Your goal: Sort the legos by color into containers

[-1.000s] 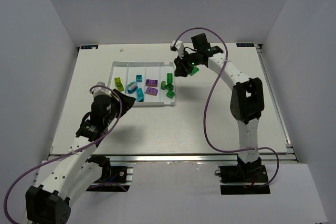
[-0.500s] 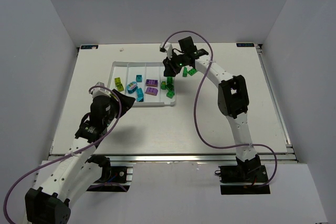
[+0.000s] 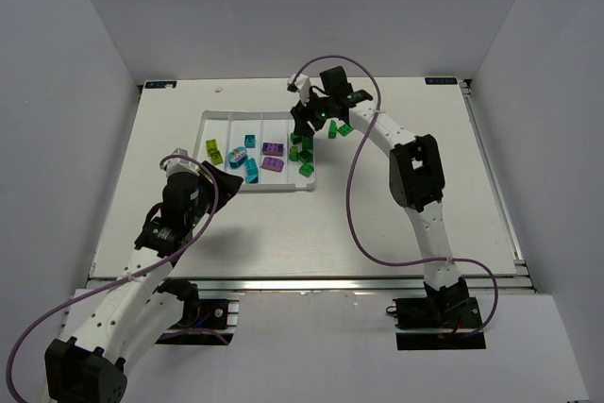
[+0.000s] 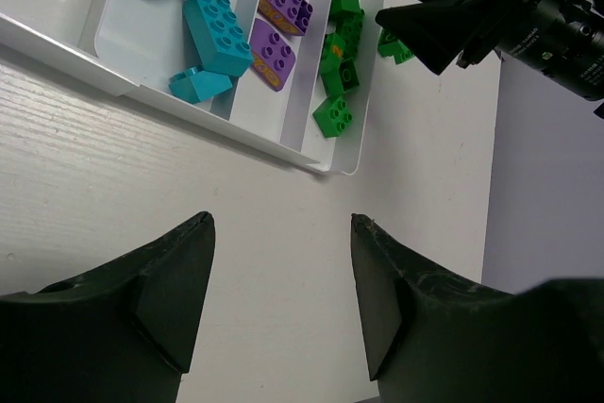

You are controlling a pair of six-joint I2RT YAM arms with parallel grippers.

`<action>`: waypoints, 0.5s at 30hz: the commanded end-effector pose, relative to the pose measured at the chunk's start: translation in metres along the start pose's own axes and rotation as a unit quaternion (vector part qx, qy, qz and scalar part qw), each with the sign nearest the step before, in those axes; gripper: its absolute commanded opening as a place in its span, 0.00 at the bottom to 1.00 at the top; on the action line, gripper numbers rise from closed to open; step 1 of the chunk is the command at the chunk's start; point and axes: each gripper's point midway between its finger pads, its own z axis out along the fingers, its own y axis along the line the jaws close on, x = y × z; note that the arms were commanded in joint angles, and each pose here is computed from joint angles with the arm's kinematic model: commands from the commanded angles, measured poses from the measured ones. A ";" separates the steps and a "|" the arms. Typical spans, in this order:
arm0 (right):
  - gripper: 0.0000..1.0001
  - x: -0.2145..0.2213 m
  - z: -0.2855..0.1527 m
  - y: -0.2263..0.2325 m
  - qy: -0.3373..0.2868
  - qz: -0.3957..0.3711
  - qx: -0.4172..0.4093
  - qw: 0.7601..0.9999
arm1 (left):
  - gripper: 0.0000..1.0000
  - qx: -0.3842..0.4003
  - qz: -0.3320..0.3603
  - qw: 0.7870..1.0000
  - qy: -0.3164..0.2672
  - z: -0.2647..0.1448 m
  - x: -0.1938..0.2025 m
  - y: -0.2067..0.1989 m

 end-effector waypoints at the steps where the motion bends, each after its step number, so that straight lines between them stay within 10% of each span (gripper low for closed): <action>1: 0.62 -0.050 -0.042 -0.023 -0.048 -0.001 0.068 0.997 | 0.69 0.007 0.002 1.000 -0.005 -0.002 -0.002 -0.003; 6: 0.31 -0.018 -0.071 -0.058 -0.017 0.076 0.147 0.986 | 0.69 0.011 0.001 1.000 -0.004 -0.001 0.000 -0.003; 15: 0.54 0.042 -0.088 -0.085 0.047 0.225 0.253 0.940 | 0.69 0.016 -0.002 1.000 -0.002 0.000 0.001 -0.004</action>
